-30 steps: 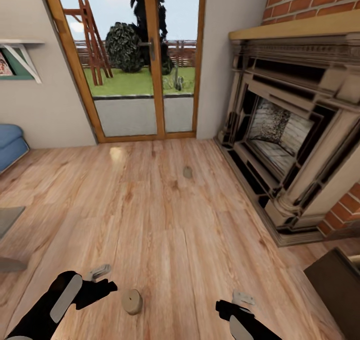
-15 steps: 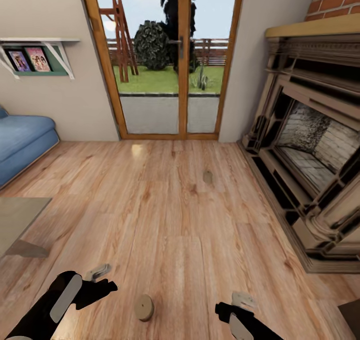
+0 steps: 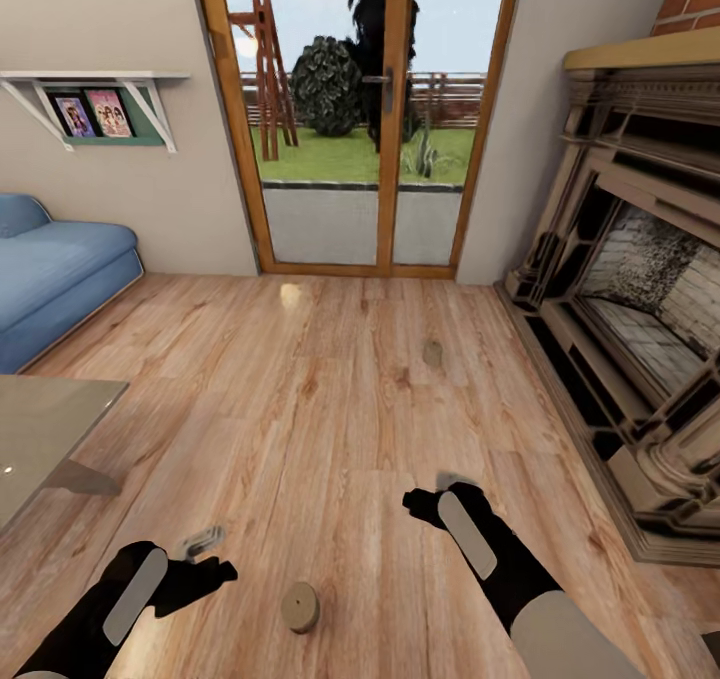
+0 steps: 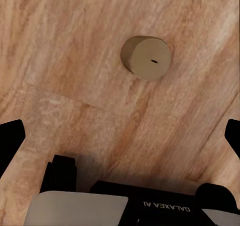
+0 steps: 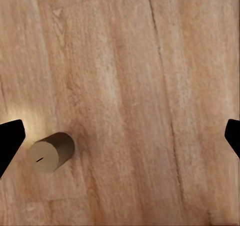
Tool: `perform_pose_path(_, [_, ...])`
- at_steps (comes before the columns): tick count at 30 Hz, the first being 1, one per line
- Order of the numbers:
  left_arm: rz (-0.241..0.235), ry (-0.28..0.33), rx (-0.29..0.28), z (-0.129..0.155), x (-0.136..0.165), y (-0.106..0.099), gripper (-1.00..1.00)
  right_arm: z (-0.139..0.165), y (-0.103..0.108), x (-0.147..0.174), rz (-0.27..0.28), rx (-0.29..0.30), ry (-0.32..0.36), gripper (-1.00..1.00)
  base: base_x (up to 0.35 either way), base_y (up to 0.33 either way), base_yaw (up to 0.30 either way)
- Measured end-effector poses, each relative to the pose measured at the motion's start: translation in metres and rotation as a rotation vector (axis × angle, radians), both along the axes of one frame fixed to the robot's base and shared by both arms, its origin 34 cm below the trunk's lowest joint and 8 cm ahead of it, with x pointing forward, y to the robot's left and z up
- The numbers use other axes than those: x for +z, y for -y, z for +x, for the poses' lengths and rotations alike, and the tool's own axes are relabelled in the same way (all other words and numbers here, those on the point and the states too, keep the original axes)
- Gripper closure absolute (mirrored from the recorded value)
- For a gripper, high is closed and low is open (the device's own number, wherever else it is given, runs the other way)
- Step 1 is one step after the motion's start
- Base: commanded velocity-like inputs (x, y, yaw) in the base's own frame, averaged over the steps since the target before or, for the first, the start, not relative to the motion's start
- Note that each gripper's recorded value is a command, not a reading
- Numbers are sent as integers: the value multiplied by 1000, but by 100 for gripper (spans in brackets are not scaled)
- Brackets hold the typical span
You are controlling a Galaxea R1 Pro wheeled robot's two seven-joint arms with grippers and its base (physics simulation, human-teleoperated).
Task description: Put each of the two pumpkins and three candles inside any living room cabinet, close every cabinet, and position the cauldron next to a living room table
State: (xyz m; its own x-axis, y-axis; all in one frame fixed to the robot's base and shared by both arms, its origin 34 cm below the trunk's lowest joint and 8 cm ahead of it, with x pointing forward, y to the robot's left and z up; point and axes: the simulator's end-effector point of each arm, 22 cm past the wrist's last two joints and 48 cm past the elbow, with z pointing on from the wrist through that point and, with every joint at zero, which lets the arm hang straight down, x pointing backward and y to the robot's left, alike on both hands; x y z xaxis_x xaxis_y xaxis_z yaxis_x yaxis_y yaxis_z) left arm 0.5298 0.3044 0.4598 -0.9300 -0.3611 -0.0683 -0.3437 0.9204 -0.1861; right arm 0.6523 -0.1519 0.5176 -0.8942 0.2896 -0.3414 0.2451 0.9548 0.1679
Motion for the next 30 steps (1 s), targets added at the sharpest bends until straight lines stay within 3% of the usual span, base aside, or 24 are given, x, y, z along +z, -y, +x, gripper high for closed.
perform_pose_path(4, [14,25,6,6,0,-3,-100,0,-15,4,10,4,-2,-100,39,-105,2])
perform_pose_path(12, [48,36,-7,8,0,-10,-100,0,-25,8,20,13,3,-100,194,-89,0])
perform_pose_path(30, [67,85,9,17,-10,-15,-100,6,-32,-1,6,20,60,-100,13,-2,0])
